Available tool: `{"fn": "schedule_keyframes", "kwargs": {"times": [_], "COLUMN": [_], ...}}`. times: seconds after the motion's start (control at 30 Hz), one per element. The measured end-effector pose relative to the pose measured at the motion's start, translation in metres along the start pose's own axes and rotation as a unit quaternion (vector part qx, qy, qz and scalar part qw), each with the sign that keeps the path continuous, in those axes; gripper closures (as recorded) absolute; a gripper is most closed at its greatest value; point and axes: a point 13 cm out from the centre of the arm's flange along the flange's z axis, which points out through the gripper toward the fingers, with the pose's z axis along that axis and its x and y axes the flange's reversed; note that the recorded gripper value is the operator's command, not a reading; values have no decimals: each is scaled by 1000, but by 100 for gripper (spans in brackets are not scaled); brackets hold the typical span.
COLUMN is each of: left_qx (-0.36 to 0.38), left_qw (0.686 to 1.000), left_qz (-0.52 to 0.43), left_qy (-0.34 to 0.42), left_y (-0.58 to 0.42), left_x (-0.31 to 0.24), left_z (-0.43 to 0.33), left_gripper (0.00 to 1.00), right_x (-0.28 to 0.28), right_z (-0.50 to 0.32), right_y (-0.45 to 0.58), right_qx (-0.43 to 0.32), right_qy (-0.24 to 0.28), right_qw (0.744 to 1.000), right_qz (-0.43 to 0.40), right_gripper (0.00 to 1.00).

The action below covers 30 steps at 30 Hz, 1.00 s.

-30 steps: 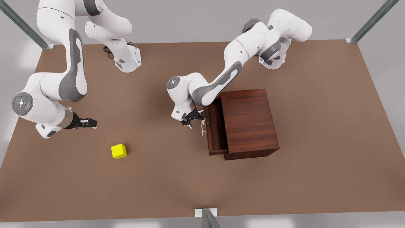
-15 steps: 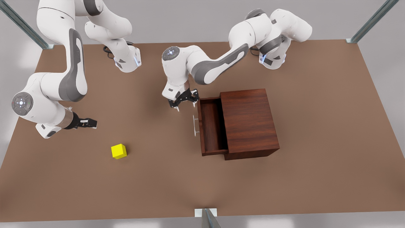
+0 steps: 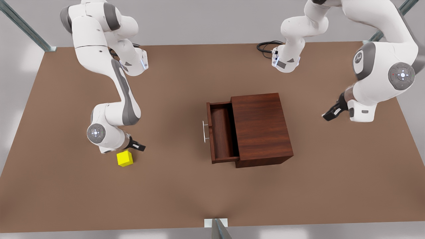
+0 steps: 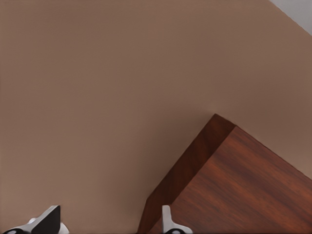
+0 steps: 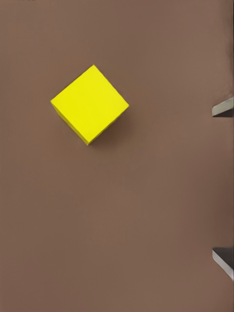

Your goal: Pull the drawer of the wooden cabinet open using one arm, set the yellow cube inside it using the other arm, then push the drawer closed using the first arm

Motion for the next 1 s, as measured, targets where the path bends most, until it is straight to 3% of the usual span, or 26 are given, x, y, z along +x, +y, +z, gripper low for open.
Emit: {"fn": "schedule_keyframes", "kwargs": {"times": [0.17, 0.43, 0.8, 1.0], "left_qx": [55, 43, 30, 22], "left_qw": [997, 978, 958, 949], "left_qz": [59, 202, 283, 312], "left_qy": [5, 24, 45, 48], "left_y": [1, -44, -38, -35], "left_x": [-9, 21, 27, 30], "left_z": [-10, 10, 19, 20], "left_gripper": [0, 0, 0, 0], "right_x": [-17, -41, -84, -88], "right_z": [10, 33, 22, 55], "right_y": [-5, -8, -30, -50], "right_qx": [-41, -75, -87, -59], "right_qy": [-49, -90, -100, -83], "right_qw": [993, 971, 934, 921], "right_qz": [101, 209, 330, 377], "right_gripper": [0, 0, 0, 0]}}
